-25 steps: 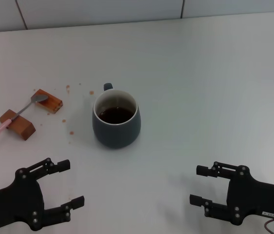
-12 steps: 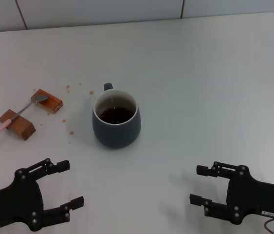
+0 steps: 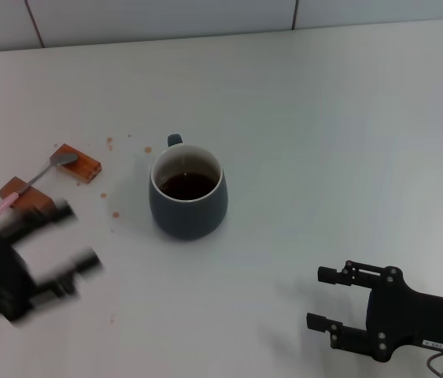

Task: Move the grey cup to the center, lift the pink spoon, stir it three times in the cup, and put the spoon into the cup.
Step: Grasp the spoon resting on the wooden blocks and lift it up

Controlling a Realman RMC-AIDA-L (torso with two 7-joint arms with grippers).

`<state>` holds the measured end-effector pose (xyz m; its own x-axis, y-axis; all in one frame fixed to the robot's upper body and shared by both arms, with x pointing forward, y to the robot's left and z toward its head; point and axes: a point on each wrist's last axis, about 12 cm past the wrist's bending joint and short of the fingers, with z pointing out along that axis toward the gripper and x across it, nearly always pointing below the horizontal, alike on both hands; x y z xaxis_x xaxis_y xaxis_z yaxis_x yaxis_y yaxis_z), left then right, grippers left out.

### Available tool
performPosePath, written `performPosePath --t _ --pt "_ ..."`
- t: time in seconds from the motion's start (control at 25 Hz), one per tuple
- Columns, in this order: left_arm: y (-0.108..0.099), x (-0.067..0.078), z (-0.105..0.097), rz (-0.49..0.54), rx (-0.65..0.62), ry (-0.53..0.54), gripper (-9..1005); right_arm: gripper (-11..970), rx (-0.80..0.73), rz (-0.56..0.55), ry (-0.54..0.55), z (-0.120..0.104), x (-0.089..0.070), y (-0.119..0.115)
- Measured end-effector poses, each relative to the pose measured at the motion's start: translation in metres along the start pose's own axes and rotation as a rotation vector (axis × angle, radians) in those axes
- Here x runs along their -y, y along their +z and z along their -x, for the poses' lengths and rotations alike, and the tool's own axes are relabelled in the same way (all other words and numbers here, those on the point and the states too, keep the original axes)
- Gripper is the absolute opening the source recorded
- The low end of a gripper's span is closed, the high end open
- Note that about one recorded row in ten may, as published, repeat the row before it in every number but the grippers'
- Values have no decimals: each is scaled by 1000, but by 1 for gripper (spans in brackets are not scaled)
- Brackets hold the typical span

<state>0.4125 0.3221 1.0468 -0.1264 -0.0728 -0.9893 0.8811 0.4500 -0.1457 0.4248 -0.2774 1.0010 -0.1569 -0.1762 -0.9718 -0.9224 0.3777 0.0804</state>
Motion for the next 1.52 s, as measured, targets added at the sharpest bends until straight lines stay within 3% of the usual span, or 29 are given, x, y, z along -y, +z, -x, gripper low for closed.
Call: performPosePath --t 0.12,0.2,0.32,0.4,0.56,0.76,0.96,1.12,1.24,1.52 --pt "-15 -10 19 137 194 -169 829 676 -1 -1 0 0 0 0" --pt "-27 -21 28 218 292 -354 829 677 -1 -1 0 0 0 0" --pt "-47 -36 34 299 396 -640 828 677 -1 0 -2 0 1 0" --pt "-57 -39 36 326 439 -755 828 678 1 2 -3 1 1 1" --pt "-83 -43 33 424 482 -947 828 678 3 7 -6 3 3 1" --pt "-104 -50 17 568 389 -1220 828 678 9 17 -19 6 7 5" --pt "-106 -48 7 608 301 -1342 828 678 18 27 -27 9 8 6" --pt "-106 -48 7 608 301 -1342 828 678 20 30 -28 10 8 7" --pt "-86 -46 -10 586 239 -1449 828 678 21 31 -29 10 8 8" --pt "-84 -47 -14 605 239 -1475 828 678 22 32 -31 10 9 7"
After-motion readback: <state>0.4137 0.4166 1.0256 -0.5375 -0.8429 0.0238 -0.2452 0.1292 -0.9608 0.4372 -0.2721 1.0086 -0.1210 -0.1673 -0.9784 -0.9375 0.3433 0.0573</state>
